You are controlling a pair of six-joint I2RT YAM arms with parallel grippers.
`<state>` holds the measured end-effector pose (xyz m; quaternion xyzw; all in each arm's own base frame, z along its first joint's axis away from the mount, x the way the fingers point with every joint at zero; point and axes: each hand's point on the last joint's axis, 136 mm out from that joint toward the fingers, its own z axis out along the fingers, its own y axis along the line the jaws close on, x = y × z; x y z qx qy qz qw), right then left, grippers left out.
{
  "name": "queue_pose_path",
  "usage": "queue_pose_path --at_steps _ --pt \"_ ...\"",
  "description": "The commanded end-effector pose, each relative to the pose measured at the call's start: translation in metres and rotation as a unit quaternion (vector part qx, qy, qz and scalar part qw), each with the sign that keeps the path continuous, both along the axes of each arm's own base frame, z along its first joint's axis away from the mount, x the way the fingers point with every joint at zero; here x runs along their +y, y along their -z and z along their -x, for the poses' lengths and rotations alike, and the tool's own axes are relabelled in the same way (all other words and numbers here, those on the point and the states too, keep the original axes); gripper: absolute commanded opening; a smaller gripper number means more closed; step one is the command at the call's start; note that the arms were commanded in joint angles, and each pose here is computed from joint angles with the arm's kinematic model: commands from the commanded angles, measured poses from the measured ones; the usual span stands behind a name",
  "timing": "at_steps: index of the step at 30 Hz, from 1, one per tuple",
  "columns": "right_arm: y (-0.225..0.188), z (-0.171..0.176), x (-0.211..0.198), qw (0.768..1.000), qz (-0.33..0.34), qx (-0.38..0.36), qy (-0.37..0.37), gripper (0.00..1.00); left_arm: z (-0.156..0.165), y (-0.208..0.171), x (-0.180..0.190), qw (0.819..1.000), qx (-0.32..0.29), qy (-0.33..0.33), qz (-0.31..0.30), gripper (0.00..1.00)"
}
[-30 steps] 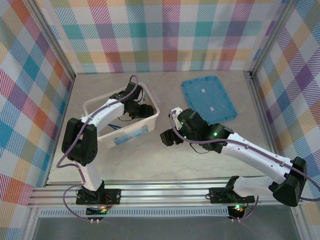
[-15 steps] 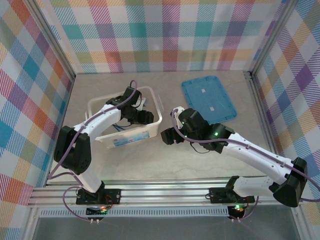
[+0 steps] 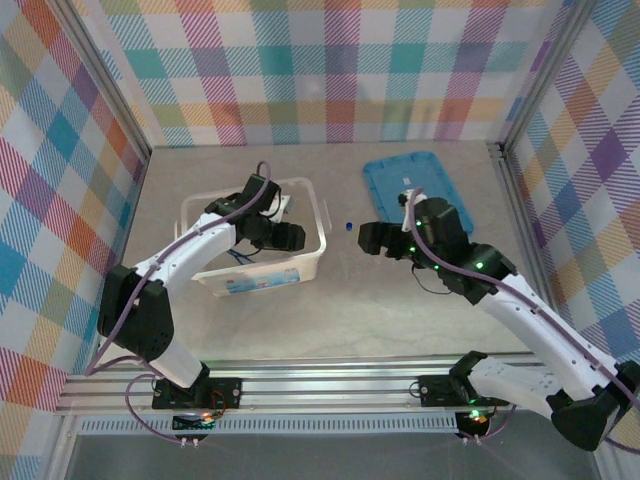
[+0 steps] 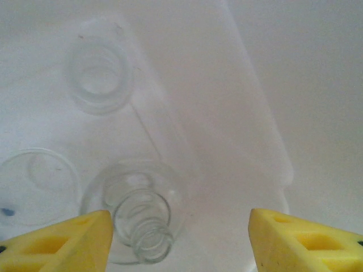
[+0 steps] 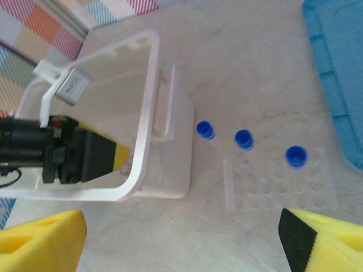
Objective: Organize the chemistry lab equipment
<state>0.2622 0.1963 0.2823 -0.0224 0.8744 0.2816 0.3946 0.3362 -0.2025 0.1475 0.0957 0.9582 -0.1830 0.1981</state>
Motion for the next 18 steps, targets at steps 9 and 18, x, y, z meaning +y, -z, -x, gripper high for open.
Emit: queue_pose_path --at_steps 9,18 --pt "-0.011 -0.014 -0.059 0.990 -0.075 0.020 0.119 0.96 -0.023 -0.097 0.044 0.984 -0.146 -0.103 -0.010 0.66" --pt "0.033 -0.037 -0.107 0.961 -0.155 0.083 0.213 1.00 0.008 -0.130 0.058 0.978 -0.179 -0.110 0.014 0.67"
